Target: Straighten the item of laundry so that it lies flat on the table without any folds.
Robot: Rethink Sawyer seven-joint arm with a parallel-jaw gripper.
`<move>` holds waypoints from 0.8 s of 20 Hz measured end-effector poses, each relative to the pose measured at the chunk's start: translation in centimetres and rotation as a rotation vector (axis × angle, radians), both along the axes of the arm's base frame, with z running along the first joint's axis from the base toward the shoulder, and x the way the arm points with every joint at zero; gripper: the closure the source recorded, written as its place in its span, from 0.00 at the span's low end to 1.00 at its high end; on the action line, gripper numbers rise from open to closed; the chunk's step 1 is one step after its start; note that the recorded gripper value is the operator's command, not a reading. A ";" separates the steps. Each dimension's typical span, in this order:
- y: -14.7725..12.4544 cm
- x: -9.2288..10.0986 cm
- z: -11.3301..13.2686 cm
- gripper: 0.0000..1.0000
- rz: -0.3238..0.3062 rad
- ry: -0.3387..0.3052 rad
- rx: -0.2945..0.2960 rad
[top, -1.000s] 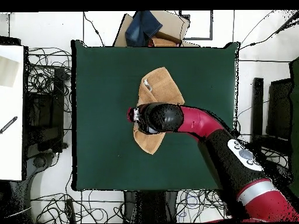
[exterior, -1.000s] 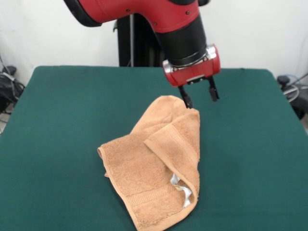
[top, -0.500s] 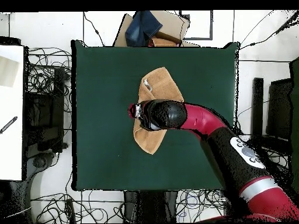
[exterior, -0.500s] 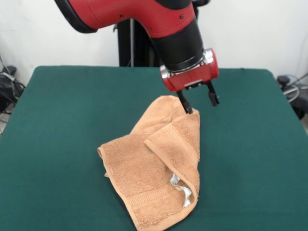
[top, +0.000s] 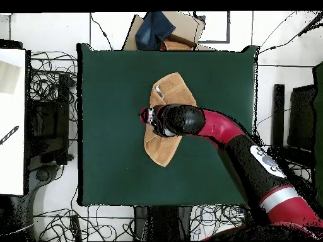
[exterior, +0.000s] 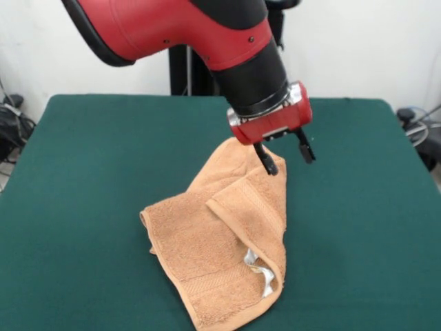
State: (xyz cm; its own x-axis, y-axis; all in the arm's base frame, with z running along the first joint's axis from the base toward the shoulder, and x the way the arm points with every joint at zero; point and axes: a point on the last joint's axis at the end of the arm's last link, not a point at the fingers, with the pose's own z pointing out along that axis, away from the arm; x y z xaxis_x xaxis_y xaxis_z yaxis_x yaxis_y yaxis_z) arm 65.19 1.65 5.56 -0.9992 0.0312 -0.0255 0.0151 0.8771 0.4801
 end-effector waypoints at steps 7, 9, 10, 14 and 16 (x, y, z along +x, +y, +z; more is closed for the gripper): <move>0.0 0.9 -0.7 0.00 -0.018 -0.005 0.030; -0.2 1.3 -0.9 0.00 -0.028 -0.009 0.040; -0.3 1.4 -0.9 0.00 -0.030 -0.010 0.041; -0.8 1.8 -1.0 0.00 -0.041 -0.013 0.050; -0.9 2.0 -1.0 0.00 -0.041 -0.011 0.053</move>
State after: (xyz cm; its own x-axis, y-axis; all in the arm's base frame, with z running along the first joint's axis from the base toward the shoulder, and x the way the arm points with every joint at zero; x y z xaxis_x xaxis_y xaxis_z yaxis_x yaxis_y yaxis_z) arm 67.20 0.77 4.59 -0.9967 0.0736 -0.0339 0.0448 0.8492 0.5261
